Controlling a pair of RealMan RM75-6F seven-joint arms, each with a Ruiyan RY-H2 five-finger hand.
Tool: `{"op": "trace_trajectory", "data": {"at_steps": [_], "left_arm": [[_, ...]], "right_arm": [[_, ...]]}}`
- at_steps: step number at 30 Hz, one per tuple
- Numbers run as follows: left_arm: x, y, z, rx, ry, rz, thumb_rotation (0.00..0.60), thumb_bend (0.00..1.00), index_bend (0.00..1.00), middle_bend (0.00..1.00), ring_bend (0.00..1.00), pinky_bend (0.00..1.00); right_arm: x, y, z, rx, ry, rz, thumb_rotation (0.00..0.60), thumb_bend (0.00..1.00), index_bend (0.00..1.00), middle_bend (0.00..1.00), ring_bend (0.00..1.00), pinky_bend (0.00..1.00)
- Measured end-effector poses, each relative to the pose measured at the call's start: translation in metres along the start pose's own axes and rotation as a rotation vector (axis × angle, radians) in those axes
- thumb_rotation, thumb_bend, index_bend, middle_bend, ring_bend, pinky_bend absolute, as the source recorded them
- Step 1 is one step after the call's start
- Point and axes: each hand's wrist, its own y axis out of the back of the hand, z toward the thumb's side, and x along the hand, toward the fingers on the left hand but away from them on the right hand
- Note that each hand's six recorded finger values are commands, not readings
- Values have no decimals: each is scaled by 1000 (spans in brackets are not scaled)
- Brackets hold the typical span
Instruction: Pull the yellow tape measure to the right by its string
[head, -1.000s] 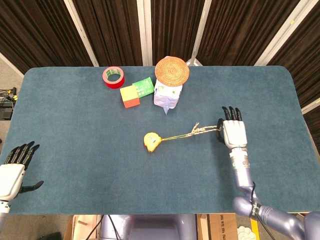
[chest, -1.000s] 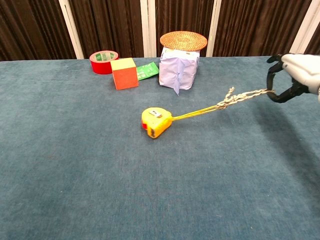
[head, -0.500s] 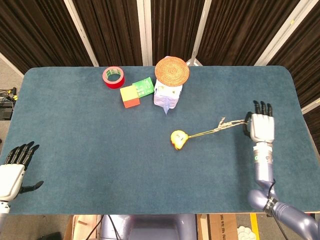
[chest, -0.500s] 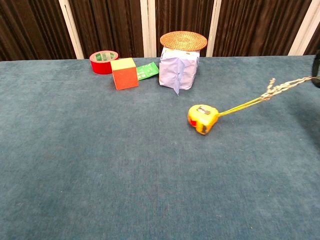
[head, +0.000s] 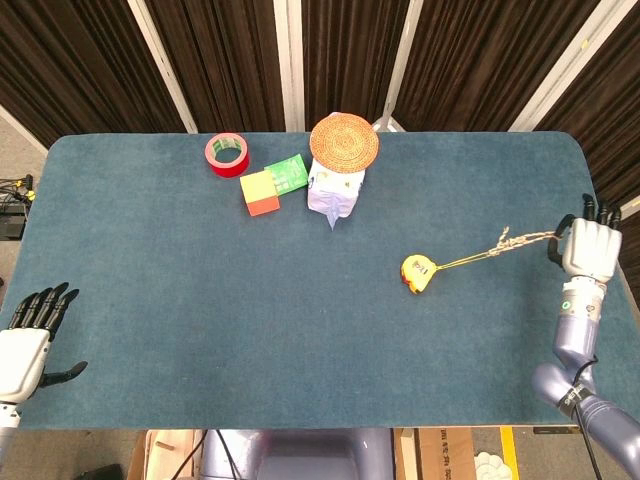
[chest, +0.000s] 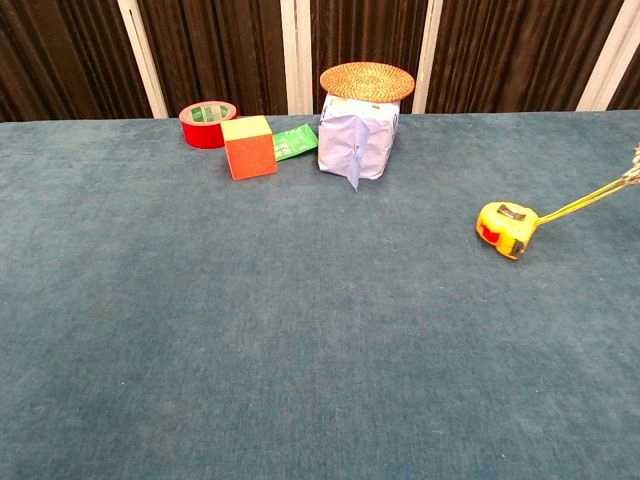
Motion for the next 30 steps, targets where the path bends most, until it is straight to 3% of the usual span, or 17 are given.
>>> {"op": "trace_trajectory", "data": {"at_steps": [7, 15, 17, 19, 22, 30], "left_arm": [[0, 0, 0, 2, 0, 0, 600, 0, 0, 0, 0, 0], [0, -1, 1, 4, -2, -1, 600, 0, 0, 0, 0, 0], [0, -1, 1, 4, -2, -1, 600, 0, 0, 0, 0, 0], [0, -1, 1, 4, -1, 0, 600, 0, 0, 0, 0, 0], [0, 0, 1, 3, -1, 0, 600, 0, 0, 0, 0, 0], [0, 1, 0, -1, 0, 5, 600, 0, 0, 0, 0, 0]], "right_arm": [[-12, 13, -25, 2, -73, -26, 600, 447, 648, 136, 0, 0], [-13, 13, -33, 15, -88, -24, 600, 448, 643, 136, 0, 0], [-12, 11, -32, 23, -84, -17, 600, 448, 560, 130, 0, 0], [-10, 9, -31, 33, -79, -6, 600, 447, 314, 70, 0, 0], [-7, 6, -28, 40, -68, 14, 600, 448, 29, 1, 0, 0], [5, 6, -15, 22, -20, 27, 600, 448, 0, 0, 0, 0]]}}
